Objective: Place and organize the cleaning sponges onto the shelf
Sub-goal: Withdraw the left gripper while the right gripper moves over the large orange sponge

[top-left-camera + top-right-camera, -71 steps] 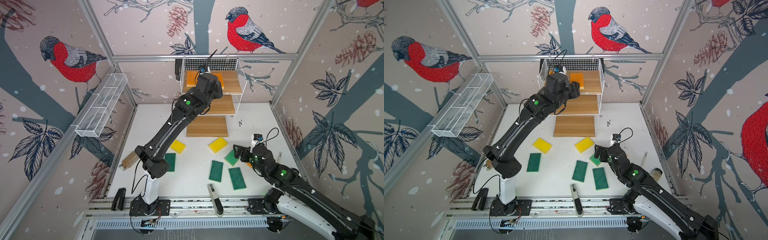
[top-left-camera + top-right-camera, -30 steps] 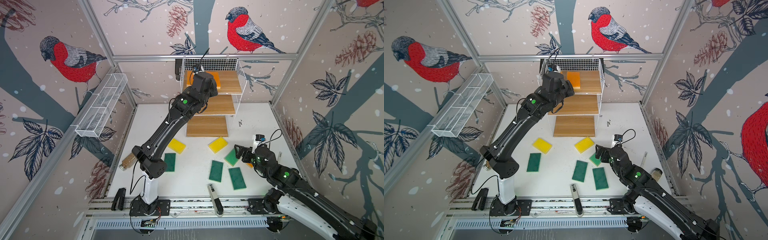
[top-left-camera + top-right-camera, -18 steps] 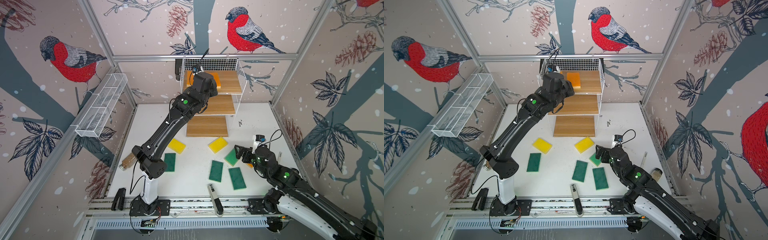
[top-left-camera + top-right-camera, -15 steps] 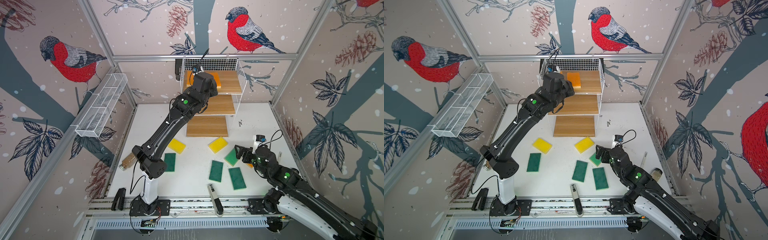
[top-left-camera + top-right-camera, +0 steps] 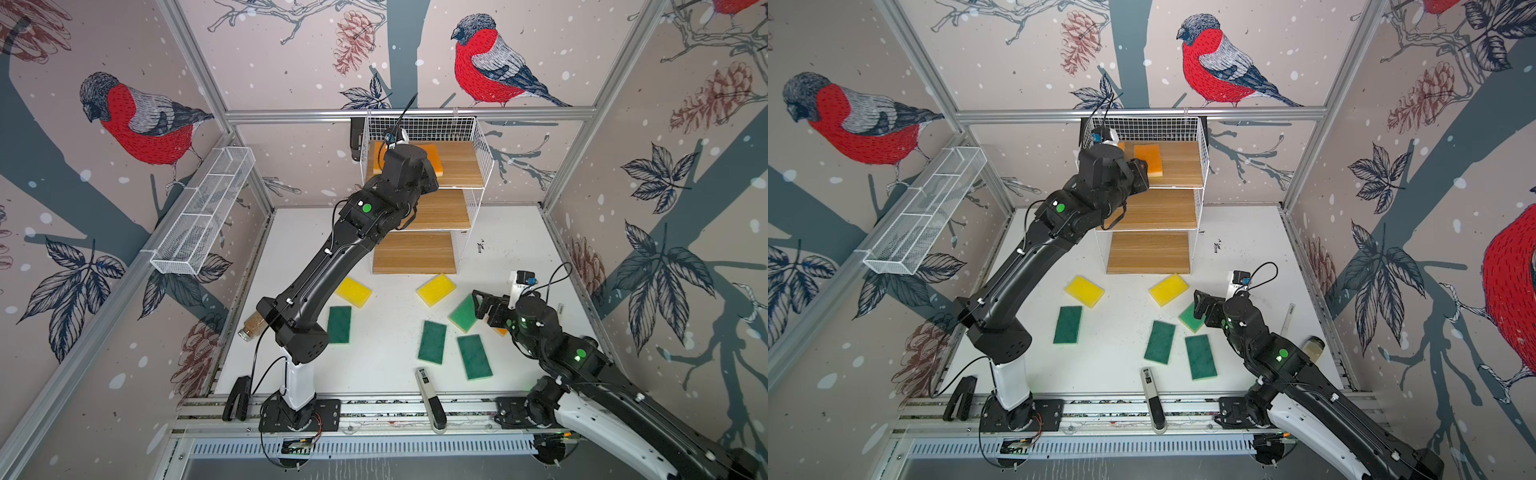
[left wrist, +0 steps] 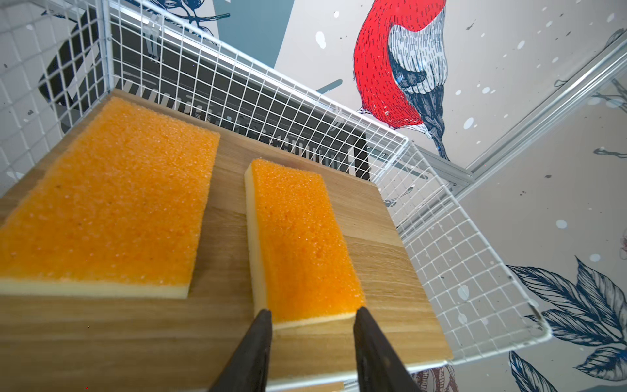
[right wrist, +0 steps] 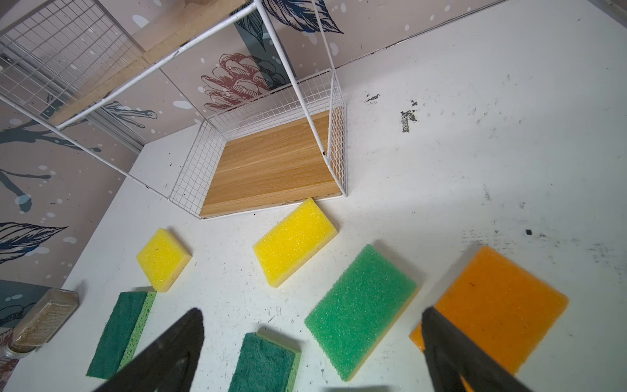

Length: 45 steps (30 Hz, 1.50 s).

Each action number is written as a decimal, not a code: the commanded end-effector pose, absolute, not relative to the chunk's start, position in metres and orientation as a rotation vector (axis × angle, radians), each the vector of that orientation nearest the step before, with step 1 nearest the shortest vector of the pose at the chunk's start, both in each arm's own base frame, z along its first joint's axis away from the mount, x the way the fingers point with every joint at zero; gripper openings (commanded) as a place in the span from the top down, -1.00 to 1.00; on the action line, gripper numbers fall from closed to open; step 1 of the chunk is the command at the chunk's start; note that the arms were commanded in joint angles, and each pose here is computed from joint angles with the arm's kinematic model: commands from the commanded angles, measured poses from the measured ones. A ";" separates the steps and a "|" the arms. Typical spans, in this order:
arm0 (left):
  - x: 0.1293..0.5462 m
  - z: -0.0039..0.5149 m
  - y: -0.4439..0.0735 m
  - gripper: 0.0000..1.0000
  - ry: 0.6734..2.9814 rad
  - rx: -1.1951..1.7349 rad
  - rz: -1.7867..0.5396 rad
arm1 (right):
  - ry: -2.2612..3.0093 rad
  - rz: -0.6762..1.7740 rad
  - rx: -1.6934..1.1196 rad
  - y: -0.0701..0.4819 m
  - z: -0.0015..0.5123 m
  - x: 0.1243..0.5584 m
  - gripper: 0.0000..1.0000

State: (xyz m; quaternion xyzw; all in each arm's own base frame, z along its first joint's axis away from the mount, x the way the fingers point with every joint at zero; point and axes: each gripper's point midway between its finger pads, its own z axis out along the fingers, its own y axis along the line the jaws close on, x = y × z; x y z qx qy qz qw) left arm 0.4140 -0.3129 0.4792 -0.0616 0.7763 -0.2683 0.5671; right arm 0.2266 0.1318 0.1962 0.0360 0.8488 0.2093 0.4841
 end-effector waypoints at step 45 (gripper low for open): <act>0.297 0.227 -0.212 -0.28 2.180 0.055 -0.589 | 2.511 0.015 0.726 0.068 0.056 0.208 -0.99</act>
